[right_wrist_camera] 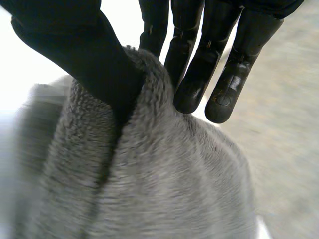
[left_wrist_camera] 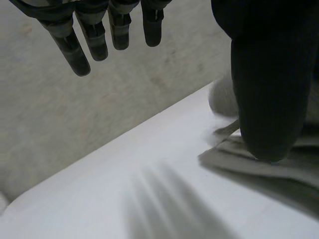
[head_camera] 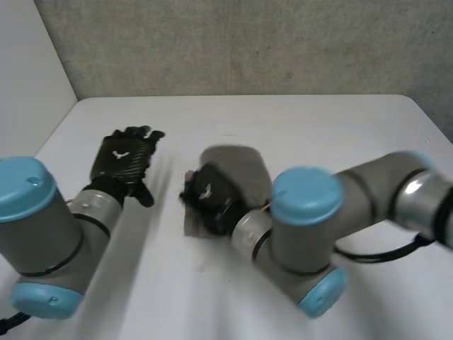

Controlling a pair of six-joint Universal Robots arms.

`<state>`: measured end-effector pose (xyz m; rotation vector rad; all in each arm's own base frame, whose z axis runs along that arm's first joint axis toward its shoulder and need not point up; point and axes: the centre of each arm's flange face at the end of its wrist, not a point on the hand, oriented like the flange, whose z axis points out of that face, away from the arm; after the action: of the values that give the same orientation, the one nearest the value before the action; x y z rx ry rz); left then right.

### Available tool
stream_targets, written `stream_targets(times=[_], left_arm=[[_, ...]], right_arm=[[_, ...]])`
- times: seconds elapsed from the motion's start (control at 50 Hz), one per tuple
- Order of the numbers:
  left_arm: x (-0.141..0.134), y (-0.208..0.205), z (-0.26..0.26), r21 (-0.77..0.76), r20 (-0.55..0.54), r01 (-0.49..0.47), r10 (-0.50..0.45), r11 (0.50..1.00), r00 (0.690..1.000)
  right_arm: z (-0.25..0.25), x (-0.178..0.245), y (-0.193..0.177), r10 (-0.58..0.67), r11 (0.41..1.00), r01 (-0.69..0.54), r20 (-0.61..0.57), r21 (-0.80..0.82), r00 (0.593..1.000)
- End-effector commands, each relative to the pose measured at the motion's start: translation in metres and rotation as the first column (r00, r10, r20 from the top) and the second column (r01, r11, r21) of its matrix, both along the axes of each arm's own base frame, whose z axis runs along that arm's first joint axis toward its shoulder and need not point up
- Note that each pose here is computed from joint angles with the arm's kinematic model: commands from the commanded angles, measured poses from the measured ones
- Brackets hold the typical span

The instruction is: Fold the towel.

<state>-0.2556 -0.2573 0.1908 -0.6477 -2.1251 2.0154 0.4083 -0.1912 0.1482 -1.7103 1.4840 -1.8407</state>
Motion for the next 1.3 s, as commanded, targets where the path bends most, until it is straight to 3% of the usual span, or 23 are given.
stream_targets(times=[0.02, 0.14, 0.18, 0.2, 0.24, 0.26, 0.3, 0.36, 0.4, 0.46, 0.5, 0.68, 0.82, 0.96, 1.02, 1.1, 1.14, 1.18, 1.2, 1.24, 1.26, 1.3], left_arm=[[0.018, -0.01, -0.004, 0.036, -0.037, -0.059, 0.06, 0.998, 0.997], [0.01, -0.013, 0.004, 0.01, -0.062, -0.038, 0.039, 0.999, 0.997], [-0.003, -0.014, 0.016, -0.023, -0.1, -0.007, 0.005, 1.0, 0.995], [-0.003, -0.014, 0.016, -0.024, -0.1, -0.007, 0.005, 1.0, 0.995], [-0.022, -0.011, 0.025, -0.041, -0.152, 0.042, -0.048, 0.998, 0.987], [-0.022, -0.011, 0.025, -0.041, -0.152, 0.043, -0.048, 0.998, 0.987], [-0.032, -0.009, 0.029, -0.047, -0.18, 0.068, -0.075, 0.997, 0.981], [-0.052, -0.004, 0.032, -0.043, -0.234, 0.119, -0.126, 0.992, 0.964], [-0.069, 0.001, 0.026, -0.021, -0.273, 0.163, -0.163, 0.986, 0.948], [-0.077, 0.004, 0.019, 0.004, -0.282, 0.187, -0.178, 0.982, 0.943], [-0.089, 0.01, -0.001, 0.065, -0.278, 0.217, -0.191, 0.974, 0.941], [-0.088, 0.007, -0.056, 0.203, -0.214, 0.187, -0.143, 0.961, 0.966], [-0.07, -0.008, -0.075, 0.242, -0.166, 0.084, -0.044, 0.967, 0.985], [-0.064, -0.009, -0.073, 0.252, -0.114, 0.066, -0.038, 0.965, 0.993], [-0.064, -0.005, -0.054, 0.224, -0.104, 0.076, -0.054, 0.972, 0.993], [-0.065, 0.003, -0.02, 0.169, -0.125, 0.098, -0.077, 0.981, 0.989], [-0.064, 0.013, 0.029, 0.073, -0.171, 0.118, -0.104, 0.99, 0.98], [-0.061, 0.017, 0.053, 0.028, -0.197, 0.121, -0.113, 0.992, 0.974], [-0.056, 0.021, 0.074, -0.009, -0.213, 0.116, -0.116, 0.993, 0.97], [-0.05, 0.026, 0.097, -0.046, -0.225, 0.113, -0.12, 0.993, 0.967], [-0.043, 0.028, 0.116, -0.071, -0.232, 0.098, -0.112, 0.993, 0.966], [-0.031, 0.028, 0.135, -0.093, -0.239, 0.067, -0.088, 0.993, 0.967]], right_arm=[[-0.025, 0.009, 0.011, 0.035, 0.999, -0.034, -0.023, 0.043, 0.999], [0.026, 0.005, 0.004, -0.044, 0.994, 0.03, 0.141, 0.101, 0.989], [0.049, -0.007, -0.01, -0.136, 0.974, 0.08, 0.262, 0.213, 0.956], [0.05, -0.007, -0.01, -0.136, 0.974, 0.08, 0.262, 0.214, 0.955], [0.068, -0.027, -0.032, -0.262, 0.938, 0.151, 0.352, 0.311, 0.899], [0.069, -0.028, -0.032, -0.262, 0.938, 0.152, 0.352, 0.312, 0.898], [0.084, -0.051, -0.053, -0.373, 0.896, 0.209, 0.41, 0.391, 0.832], [0.084, -0.06, -0.061, -0.417, 0.872, 0.227, 0.417, 0.433, 0.808], [0.077, -0.073, -0.072, -0.485, 0.821, 0.246, 0.402, 0.515, 0.777], [0.063, -0.08, -0.081, -0.533, 0.772, 0.264, 0.364, 0.578, 0.763], [0.052, -0.081, -0.085, -0.547, 0.75, 0.269, 0.339, 0.604, 0.765], [0.008, -0.072, -0.092, -0.51, 0.707, 0.225, 0.262, 0.671, 0.819], [-0.027, -0.069, -0.093, -0.502, 0.672, 0.235, 0.199, 0.702, 0.842], [-0.027, -0.07, -0.095, -0.493, 0.695, 0.257, 0.185, 0.671, 0.85], [-0.015, -0.074, -0.097, -0.492, 0.714, 0.266, 0.194, 0.647, 0.848], [0.038, -0.078, -0.094, -0.475, 0.778, 0.241, 0.292, 0.581, 0.83], [0.056, -0.083, -0.095, -0.478, 0.795, 0.244, 0.326, 0.555, 0.816], [0.094, -0.099, -0.102, -0.514, 0.817, 0.293, 0.398, 0.496, 0.76], [0.094, -0.099, -0.102, -0.514, 0.817, 0.294, 0.398, 0.496, 0.76], [0.129, -0.116, -0.103, -0.55, 0.823, 0.358, 0.463, 0.441, 0.695], [0.129, -0.116, -0.103, -0.55, 0.823, 0.358, 0.463, 0.441, 0.695], [0.155, -0.13, -0.101, -0.568, 0.821, 0.399, 0.505, 0.409, 0.65]])
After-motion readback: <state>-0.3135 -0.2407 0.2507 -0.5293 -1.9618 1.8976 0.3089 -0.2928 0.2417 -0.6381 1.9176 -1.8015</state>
